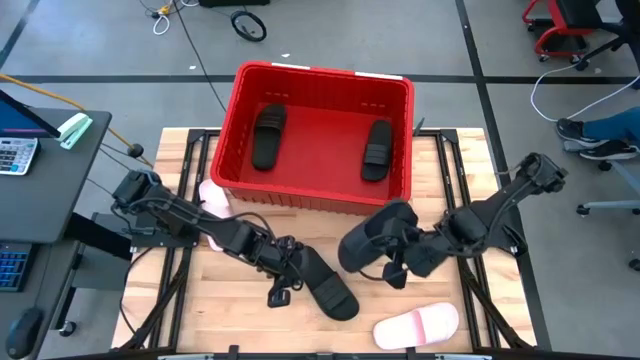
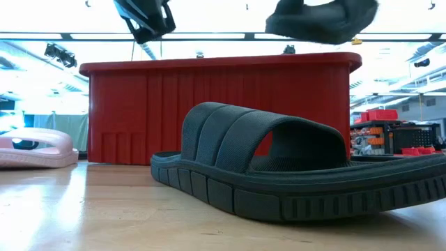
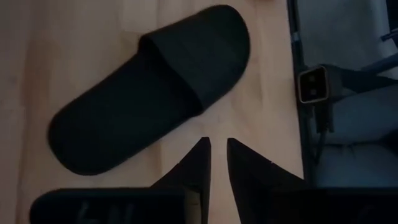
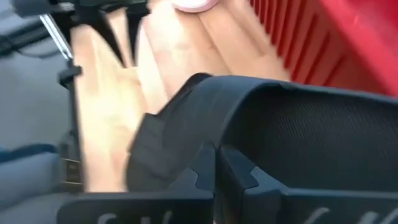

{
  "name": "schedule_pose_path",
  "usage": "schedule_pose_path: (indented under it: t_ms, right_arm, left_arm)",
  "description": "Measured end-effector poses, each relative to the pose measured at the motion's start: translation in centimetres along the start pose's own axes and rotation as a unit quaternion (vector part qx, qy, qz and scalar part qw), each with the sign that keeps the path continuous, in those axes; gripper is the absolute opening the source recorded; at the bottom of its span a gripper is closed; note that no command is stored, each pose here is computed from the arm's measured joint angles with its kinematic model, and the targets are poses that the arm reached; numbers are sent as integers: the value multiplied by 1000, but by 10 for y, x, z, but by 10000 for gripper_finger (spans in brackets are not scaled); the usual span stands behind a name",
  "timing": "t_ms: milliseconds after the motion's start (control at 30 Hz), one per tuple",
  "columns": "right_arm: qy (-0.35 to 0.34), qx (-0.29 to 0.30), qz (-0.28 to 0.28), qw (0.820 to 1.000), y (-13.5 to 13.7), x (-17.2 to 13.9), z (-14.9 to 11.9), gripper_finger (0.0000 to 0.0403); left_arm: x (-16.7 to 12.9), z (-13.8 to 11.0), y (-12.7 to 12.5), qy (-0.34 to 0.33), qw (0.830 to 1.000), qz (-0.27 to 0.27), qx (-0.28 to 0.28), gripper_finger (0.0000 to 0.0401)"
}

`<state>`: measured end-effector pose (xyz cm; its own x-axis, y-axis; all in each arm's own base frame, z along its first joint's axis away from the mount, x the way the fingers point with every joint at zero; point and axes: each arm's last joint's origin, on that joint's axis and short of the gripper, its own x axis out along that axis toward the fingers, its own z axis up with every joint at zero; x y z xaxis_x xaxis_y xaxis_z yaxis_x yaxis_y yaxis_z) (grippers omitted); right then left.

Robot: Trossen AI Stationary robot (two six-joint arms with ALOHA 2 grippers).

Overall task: Pick and place slides into bin
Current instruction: Put the black slide into the bin

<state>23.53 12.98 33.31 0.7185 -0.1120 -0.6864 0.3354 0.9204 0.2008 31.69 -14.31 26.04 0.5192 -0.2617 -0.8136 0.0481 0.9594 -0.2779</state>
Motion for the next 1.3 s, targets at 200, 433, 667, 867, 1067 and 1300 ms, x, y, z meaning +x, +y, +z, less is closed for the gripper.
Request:
schedule_pose_path:
  t_ms: [200, 433, 667, 867, 1067, 1300]
  right_arm:
    - [-4, -91, -47, 995, -24, 12, 19, 4]
    - [-48, -79, -68, 993, -59, 10, 51, 4]
    - [-113, -142, -95, 979, -94, -12, 77, 4]
    - [-118, -174, -112, 971, -137, -4, 101, 4]
    - [-86, -169, -121, 974, -195, 17, 118, 4]
    - [-59, -123, -115, 984, -265, 38, 145, 4]
  left_arm:
    - [0, -9, -17, 8, 1000, -14, 11, 45]
    - [0, -17, -30, 14, 999, -25, 27, 34]
    - [0, -17, -31, 15, 999, -26, 29, 27]
    - [0, -8, -14, 1, 1000, -1, 21, 26]
    - [-2, 1, 5, -1, 1000, 22, -4, 12]
    - [-3, 4, 23, 14, 999, 45, -23, 9]
